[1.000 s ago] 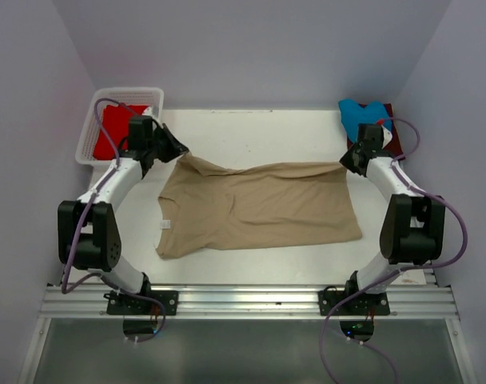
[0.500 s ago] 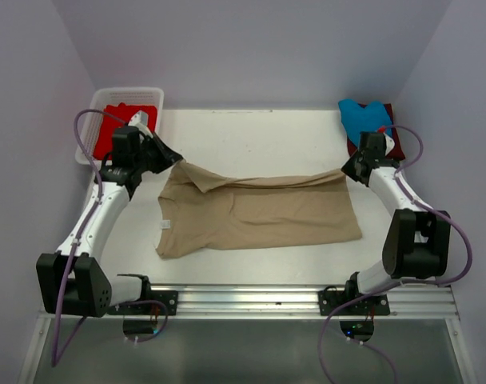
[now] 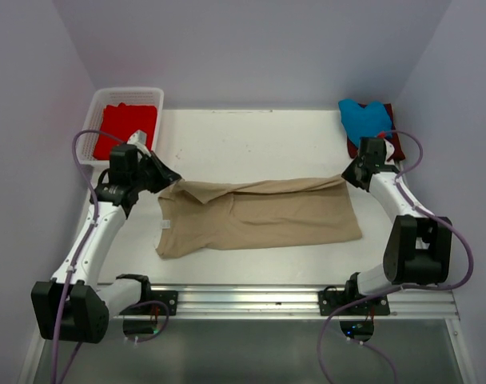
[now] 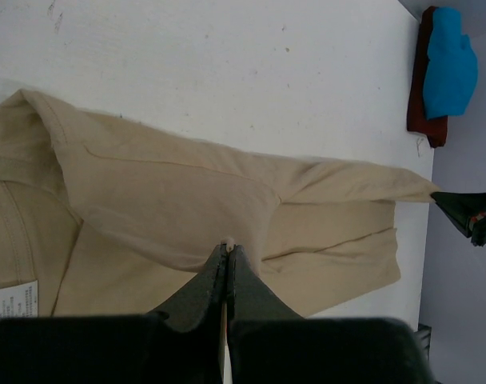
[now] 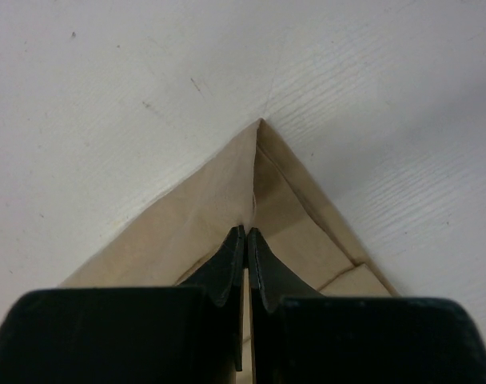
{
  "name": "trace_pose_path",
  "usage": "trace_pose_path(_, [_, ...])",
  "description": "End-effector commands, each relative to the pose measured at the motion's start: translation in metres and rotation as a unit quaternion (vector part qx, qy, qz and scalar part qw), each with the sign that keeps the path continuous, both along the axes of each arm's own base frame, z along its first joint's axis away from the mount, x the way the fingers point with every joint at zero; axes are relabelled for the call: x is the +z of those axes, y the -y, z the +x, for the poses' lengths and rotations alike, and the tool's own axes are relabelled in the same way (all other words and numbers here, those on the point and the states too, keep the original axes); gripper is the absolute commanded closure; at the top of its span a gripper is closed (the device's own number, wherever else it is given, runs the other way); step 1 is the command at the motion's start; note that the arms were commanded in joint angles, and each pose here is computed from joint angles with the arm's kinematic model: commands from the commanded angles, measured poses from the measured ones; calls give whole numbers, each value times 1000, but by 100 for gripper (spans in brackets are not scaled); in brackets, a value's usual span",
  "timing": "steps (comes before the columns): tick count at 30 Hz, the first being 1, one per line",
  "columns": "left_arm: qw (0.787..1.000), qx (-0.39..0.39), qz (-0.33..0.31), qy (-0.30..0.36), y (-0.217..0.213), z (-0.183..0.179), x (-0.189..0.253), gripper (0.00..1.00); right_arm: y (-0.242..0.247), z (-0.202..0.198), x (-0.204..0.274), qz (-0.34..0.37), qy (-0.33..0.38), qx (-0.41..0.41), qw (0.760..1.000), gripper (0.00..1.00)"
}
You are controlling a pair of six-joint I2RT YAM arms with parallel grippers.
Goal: Fold and stack the t-shirts
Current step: Fold the other side of the tshirt into a rectangle
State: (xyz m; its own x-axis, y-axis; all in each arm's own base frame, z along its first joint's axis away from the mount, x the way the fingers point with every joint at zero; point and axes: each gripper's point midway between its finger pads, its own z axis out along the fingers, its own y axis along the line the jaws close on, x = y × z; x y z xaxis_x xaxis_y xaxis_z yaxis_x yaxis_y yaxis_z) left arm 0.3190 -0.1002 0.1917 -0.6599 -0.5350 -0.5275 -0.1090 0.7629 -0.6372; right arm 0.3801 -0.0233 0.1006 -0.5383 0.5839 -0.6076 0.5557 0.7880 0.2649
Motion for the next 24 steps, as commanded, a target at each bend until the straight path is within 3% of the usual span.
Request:
trace_pose_path(1, [1000, 2, -10, 10, -1, -12, 15, 100, 5, -9, 10, -18, 5, -3, 1000, 100])
trace_pose_path(8, [1000, -1, -28, -10, 3, -38, 14, 100, 4, -20, 9, -17, -7, -3, 1000, 100])
trace_pose_path(18, [997, 8, -16, -77, -3, -78, -42, 100, 7, -53, -5, -20, -55, -18, 998, 100])
trace_pose_path(24, [994, 16, -8, -106, -7, -91, -72, 100, 9, -66, -39, -22, -114, -33, 993, 100])
